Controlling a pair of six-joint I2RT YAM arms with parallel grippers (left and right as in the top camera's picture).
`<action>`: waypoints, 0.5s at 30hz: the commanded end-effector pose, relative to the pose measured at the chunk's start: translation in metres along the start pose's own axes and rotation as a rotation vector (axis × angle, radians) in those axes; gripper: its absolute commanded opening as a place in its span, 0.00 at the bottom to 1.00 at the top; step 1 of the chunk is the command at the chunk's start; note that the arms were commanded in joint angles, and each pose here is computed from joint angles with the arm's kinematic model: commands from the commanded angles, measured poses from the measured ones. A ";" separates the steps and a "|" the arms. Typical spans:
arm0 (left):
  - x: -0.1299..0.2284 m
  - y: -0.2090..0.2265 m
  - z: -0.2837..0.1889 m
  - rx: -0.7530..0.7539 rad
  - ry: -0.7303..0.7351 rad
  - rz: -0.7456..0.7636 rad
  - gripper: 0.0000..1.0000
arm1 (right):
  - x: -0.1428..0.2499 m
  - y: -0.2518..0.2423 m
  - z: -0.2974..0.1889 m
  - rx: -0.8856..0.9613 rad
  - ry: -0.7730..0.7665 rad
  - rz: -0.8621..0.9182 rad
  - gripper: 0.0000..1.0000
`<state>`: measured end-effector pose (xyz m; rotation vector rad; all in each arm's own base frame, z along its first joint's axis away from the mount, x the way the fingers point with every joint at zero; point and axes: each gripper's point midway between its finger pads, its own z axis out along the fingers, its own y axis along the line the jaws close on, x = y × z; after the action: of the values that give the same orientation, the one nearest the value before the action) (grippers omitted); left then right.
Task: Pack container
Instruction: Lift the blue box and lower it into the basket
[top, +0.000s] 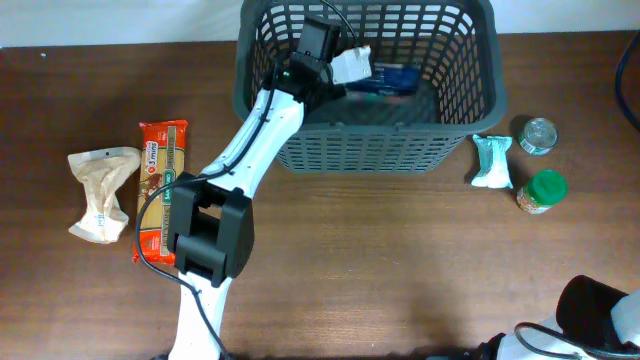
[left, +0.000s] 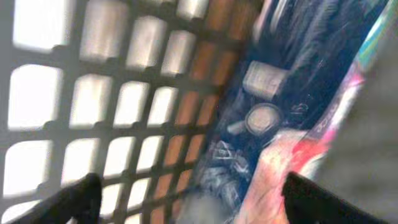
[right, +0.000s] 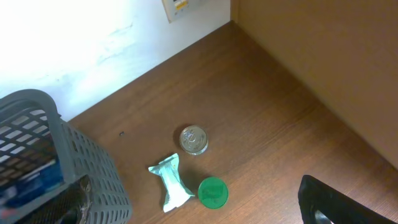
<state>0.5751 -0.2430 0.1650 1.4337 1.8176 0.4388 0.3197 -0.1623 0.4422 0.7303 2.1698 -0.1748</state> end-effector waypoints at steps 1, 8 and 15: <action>-0.032 0.102 -0.101 -0.258 -0.073 -0.328 0.99 | 0.000 -0.003 0.001 0.015 0.001 0.006 0.99; -0.017 0.174 -0.257 -0.397 -0.137 -0.517 0.99 | 0.000 -0.003 0.001 0.015 0.001 0.006 0.99; 0.121 0.154 -0.303 -0.354 0.221 -0.765 0.99 | 0.000 -0.003 0.001 0.015 0.001 0.006 0.99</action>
<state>0.4380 -0.0790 0.4720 0.6149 1.9286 0.4657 0.3197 -0.1623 0.4422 0.7303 2.1698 -0.1748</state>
